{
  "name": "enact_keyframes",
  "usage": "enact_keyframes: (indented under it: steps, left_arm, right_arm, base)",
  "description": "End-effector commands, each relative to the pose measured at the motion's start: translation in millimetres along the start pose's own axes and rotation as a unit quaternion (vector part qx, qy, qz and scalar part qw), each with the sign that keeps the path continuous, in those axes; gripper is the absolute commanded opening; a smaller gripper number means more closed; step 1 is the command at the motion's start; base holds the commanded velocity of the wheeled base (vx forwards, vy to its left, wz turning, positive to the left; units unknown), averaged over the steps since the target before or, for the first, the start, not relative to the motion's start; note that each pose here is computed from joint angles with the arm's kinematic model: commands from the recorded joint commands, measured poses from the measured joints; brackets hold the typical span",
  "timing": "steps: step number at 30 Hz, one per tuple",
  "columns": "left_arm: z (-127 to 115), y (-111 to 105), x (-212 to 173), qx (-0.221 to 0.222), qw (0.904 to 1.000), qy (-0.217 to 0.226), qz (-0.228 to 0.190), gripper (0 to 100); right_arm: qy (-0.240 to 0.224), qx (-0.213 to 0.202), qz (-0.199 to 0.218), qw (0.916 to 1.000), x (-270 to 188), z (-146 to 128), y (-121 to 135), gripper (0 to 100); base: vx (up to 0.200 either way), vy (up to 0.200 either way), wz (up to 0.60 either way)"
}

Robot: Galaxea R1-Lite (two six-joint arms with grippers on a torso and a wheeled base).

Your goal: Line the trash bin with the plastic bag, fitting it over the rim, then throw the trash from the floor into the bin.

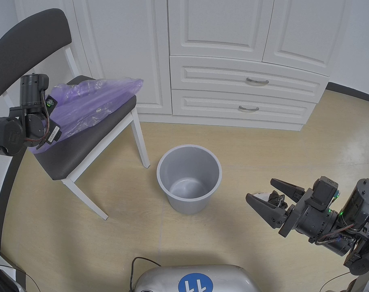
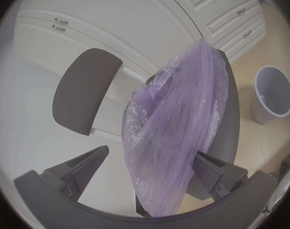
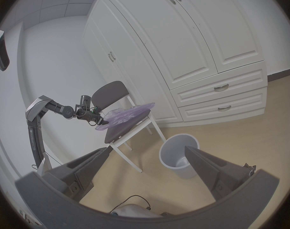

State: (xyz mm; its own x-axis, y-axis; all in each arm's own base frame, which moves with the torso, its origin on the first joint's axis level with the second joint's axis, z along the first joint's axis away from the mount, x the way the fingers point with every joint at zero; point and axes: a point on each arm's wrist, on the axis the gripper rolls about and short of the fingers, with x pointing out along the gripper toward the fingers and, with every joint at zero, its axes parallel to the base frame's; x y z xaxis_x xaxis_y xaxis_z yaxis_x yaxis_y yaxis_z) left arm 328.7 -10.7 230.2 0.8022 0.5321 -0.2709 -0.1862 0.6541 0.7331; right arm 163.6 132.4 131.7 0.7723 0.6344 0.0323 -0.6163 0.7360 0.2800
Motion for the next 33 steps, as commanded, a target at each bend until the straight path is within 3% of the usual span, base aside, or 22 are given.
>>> enact_keyframes:
  steps: [1,9,16,33]
  left_arm:
    - [-1.5,1.4,6.9,-0.004,1.0000,0.004,0.002,100]
    - [-2.0,-0.6,18.4,-0.025,0.9996,0.003,-0.012,100]
    - [2.0,-1.4,12.1,-0.035,0.9966,-0.041,-0.062,100]
    - [-10.1,3.8,28.8,-0.033,0.9982,-0.019,-0.047,100]
  right_arm:
    - [-0.006,-0.001,0.003,1.0000,-0.7,0.9,0.6,100]
    - [-0.005,-0.001,0.001,1.0000,-0.8,0.5,-0.2,100]
    - [-0.006,-0.001,-0.001,1.0000,-0.8,0.9,-1.4,100]
    - [-0.008,-0.002,-0.002,1.0000,-1.2,1.6,-1.5,100]
  base:
    - [0.000,0.000,0.00]
    - [0.000,0.000,0.00]
    - [0.000,0.000,0.00]
    - [0.000,0.000,0.00]
